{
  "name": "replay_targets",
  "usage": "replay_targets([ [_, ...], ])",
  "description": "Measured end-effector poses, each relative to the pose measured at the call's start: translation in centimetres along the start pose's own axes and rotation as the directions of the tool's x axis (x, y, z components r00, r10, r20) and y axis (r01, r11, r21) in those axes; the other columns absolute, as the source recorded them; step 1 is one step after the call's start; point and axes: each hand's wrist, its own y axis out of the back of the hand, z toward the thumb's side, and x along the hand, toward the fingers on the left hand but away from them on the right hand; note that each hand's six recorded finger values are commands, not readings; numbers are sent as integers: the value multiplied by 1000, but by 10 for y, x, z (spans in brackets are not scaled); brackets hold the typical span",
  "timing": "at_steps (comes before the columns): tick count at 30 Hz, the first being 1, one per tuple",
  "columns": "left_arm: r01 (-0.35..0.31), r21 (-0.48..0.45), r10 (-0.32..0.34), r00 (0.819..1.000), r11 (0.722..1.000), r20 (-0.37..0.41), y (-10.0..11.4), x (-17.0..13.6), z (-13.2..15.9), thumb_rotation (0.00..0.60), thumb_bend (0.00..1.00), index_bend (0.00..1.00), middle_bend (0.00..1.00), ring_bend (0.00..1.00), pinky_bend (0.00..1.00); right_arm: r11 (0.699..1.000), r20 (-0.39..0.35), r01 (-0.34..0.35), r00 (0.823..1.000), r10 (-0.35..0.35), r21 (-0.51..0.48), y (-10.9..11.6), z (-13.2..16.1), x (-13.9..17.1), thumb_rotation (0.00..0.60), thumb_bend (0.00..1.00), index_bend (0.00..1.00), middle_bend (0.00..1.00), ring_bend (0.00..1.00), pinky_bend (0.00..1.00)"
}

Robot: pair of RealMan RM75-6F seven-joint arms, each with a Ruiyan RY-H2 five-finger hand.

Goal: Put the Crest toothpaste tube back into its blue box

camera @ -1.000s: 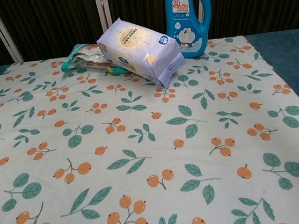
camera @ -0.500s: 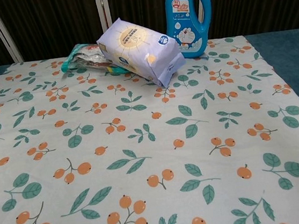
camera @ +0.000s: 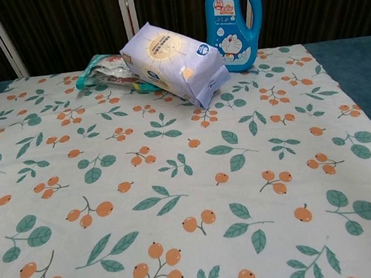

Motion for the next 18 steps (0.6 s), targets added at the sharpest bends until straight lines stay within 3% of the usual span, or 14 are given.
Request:
replay_targets([
  [7,10,-9,-10,1000,1000,1,-1,-1,1,600,131,263,280,332,352,998,28,13,1000,-15,60,4,-5,3,600,585,621,764,763,795],
  [12,12,-13,-12,1000,1000,4,0,-1,1,600,131,267,281,332,352,986,87,5,996,-20,167,12,-16,9,600,585,620,765,763,795],
  [16,13,-14,-13,1000,1000,10,0,-1,1,600,131,274,282,332,352,952,163,-35,987,-16,305,21,-29,15,600,585,621,764,763,795],
  [18,15,-15,-15,1000,1000,10,0,-1,1,600,131,275,282,332,352,916,209,-69,978,-17,396,26,-36,19,600,585,621,764,763,795],
])
